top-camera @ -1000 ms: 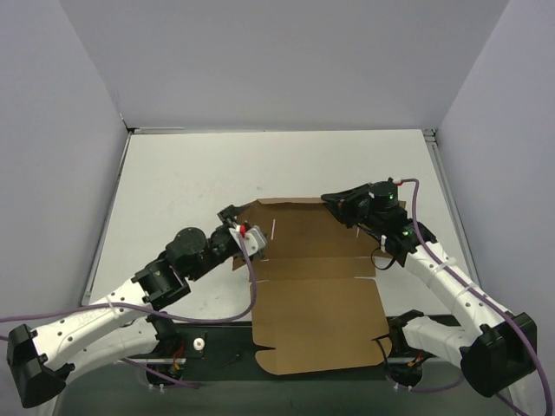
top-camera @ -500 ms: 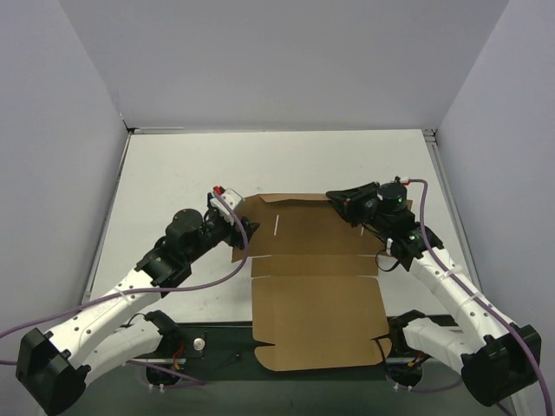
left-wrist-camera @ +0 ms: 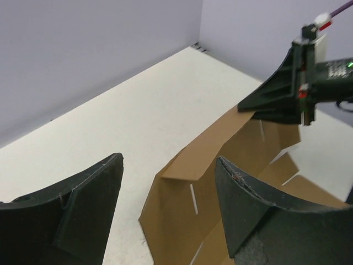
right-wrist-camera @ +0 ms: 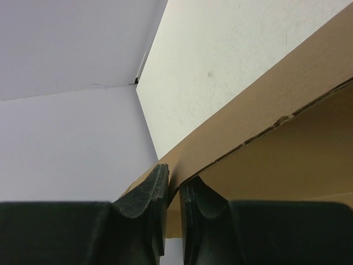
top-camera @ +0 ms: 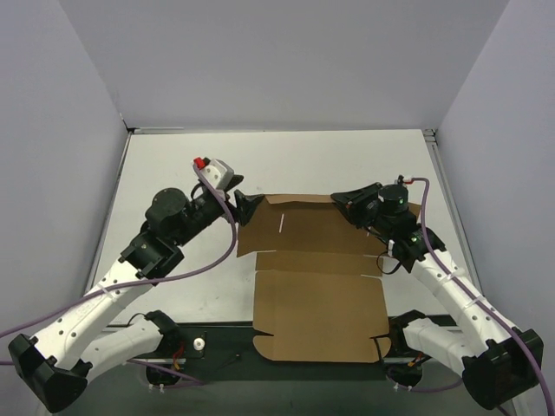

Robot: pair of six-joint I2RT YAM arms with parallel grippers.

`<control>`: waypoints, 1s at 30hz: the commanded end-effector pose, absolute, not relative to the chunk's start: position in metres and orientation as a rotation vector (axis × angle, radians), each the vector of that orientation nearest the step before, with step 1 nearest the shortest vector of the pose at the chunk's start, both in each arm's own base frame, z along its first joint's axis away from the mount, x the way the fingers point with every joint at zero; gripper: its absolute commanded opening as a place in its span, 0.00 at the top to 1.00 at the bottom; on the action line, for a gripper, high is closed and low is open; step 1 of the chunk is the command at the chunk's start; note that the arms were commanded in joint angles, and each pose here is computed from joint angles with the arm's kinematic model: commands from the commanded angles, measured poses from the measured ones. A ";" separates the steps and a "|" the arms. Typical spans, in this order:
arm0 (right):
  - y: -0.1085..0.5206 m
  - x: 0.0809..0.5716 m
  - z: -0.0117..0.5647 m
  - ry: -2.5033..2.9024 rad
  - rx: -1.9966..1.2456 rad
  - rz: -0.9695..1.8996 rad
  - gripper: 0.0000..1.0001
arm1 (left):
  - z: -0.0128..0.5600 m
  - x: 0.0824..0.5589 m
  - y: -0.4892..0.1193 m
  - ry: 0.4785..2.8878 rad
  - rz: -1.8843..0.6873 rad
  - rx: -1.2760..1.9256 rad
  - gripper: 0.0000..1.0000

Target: Fold the paper box

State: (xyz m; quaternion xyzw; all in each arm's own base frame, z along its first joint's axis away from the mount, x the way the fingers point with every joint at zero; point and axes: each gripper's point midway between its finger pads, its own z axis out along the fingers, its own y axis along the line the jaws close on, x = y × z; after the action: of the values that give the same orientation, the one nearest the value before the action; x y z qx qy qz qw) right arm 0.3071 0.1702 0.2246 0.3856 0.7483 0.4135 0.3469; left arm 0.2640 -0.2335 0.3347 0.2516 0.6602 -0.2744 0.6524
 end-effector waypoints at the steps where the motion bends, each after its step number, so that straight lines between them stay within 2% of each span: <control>1: 0.156 0.311 0.241 1.881 0.909 0.989 1.00 | 0.343 0.263 -0.261 1.587 -0.801 0.550 0.24; 8: 0.151 0.312 0.242 1.868 0.894 0.947 1.00 | 0.330 0.266 -0.292 1.696 -0.969 0.501 0.28; 30: 0.147 0.314 0.235 1.872 0.876 0.871 1.00 | 0.286 0.264 -0.332 1.786 -1.070 0.483 0.29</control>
State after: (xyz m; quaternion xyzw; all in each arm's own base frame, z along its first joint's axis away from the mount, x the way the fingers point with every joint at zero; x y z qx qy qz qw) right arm 0.3117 0.1549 0.2242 0.3723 0.7513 0.3726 0.3976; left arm 0.2622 -0.3220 0.2732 0.2066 0.7514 -0.4158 0.4689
